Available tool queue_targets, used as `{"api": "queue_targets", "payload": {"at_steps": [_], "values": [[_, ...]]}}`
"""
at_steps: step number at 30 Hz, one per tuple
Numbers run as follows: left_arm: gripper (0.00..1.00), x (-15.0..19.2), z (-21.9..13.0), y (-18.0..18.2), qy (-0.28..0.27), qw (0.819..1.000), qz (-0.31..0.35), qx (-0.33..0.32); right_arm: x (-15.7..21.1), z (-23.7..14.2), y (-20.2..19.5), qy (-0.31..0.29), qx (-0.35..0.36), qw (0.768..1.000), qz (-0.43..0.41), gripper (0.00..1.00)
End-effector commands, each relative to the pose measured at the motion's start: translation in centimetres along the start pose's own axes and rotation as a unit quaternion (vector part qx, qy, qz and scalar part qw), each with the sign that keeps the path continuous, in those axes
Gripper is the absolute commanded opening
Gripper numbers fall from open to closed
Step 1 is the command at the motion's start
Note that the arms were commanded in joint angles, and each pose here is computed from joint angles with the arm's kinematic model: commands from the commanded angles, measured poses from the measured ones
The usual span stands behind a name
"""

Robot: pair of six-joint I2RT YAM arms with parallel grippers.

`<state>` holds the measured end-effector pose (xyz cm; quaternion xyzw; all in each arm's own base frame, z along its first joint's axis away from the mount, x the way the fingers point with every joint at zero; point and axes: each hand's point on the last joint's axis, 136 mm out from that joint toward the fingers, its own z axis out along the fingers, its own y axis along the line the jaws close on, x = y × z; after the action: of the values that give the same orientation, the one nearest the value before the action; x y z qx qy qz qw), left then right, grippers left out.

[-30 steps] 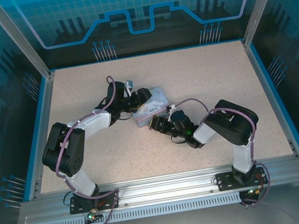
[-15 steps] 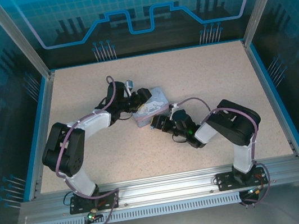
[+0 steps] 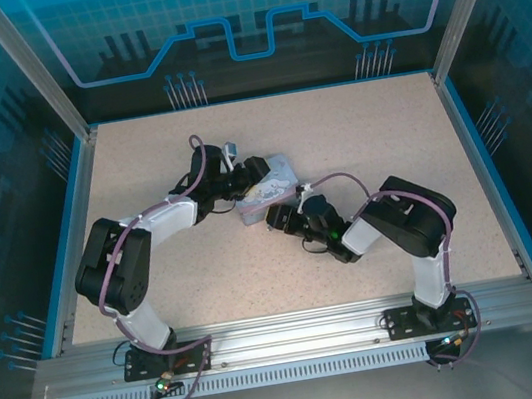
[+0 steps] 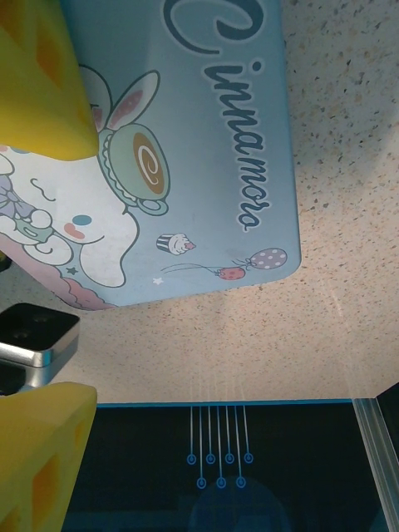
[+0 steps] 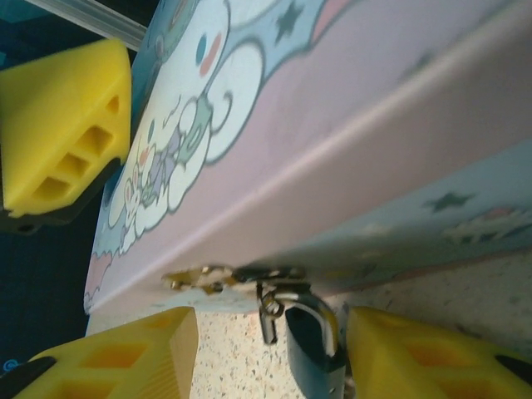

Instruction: Unlock a padlock with a key

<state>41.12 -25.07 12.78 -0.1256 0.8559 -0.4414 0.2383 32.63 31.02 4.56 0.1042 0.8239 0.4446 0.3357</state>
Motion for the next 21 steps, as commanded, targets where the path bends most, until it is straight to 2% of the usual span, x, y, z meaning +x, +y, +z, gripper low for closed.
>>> {"api": "queue_targets", "payload": {"at_steps": [1,9,21], "values": [[0.72,0.90,0.23,0.87,0.009,1.000,-0.013,-0.009,3.09,-0.34,-2.37,0.044,0.044,0.998,0.009,0.48],[0.72,0.89,0.18,0.84,0.006,1.000,-0.012,-0.008,3.54,-0.61,-2.42,0.045,0.054,0.997,0.012,0.43],[0.72,0.85,0.17,0.94,0.005,1.000,-0.014,-0.010,4.09,-0.65,-2.93,0.049,0.062,0.996,0.027,0.27]]}}
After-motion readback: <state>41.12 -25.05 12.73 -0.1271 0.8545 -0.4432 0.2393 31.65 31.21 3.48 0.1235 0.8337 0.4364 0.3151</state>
